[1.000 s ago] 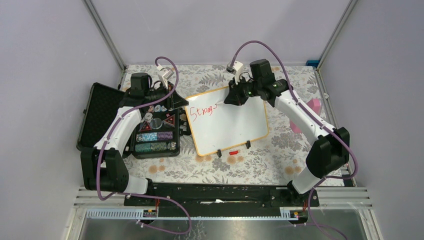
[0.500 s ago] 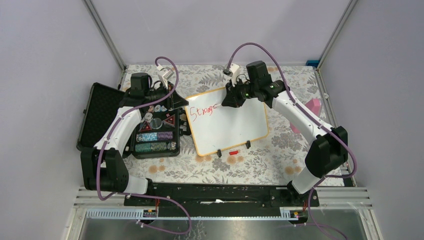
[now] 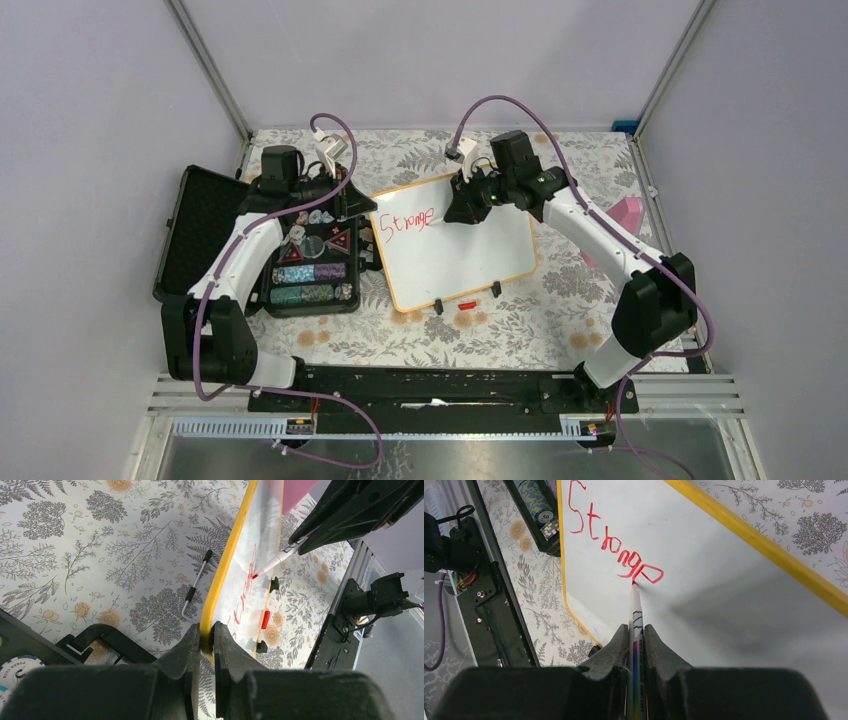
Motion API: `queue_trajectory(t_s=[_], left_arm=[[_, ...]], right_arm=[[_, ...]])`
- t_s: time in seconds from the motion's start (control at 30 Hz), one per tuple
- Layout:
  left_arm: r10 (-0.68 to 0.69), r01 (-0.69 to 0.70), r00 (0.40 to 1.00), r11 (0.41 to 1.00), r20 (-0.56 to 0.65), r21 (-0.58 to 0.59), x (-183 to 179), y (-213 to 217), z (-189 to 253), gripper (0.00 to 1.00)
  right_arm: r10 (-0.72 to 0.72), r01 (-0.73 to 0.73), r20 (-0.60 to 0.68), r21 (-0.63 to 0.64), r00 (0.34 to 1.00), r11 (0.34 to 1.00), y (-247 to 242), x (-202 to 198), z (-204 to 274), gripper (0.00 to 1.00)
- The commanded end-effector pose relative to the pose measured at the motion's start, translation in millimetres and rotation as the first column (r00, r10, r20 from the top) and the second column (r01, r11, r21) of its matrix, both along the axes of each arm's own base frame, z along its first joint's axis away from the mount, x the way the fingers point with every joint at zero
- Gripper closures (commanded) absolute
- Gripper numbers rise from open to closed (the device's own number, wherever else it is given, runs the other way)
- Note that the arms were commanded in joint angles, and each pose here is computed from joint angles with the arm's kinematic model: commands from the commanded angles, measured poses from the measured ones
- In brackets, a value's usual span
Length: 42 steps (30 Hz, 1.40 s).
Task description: Write a sentence on the whiteboard
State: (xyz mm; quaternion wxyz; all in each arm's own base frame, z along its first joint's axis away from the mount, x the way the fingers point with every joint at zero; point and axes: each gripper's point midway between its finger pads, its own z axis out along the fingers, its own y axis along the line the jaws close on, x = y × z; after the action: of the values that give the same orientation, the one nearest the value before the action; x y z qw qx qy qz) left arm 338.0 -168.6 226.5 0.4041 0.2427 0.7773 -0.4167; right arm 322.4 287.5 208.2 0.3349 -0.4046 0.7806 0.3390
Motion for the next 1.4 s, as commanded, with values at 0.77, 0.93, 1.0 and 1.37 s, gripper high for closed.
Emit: queue_trajectory(t_s=[0.77, 0.93, 1.0, 1.37], left_arm=[[-0.032, 0.032, 0.999, 0.999, 0.01, 0.024, -7, -6, -7, 1.0], [-0.032, 0.032, 0.999, 0.999, 0.013, 0.024, -7, -6, -6, 1.0], [-0.032, 0.031, 0.999, 0.999, 0.012, 0.024, -8, -6, -7, 1.0], [-0.031, 0.03, 0.999, 0.999, 0.018, 0.025, -7, -6, -5, 1.0]], right_arm=[[-0.011, 0.006, 0.101, 0.05, 0.995, 0.999, -20, 3, 48, 1.0], [-0.029, 0.024, 0.113, 0.051, 0.993, 0.998, -24, 9, 51, 1.0], [-0.03, 0.024, 0.113, 0.054, 0.993, 0.998, -24, 11, 52, 1.0], [-0.041, 0.034, 0.108, 0.067, 0.993, 0.997, -19, 19, 50, 1.0]])
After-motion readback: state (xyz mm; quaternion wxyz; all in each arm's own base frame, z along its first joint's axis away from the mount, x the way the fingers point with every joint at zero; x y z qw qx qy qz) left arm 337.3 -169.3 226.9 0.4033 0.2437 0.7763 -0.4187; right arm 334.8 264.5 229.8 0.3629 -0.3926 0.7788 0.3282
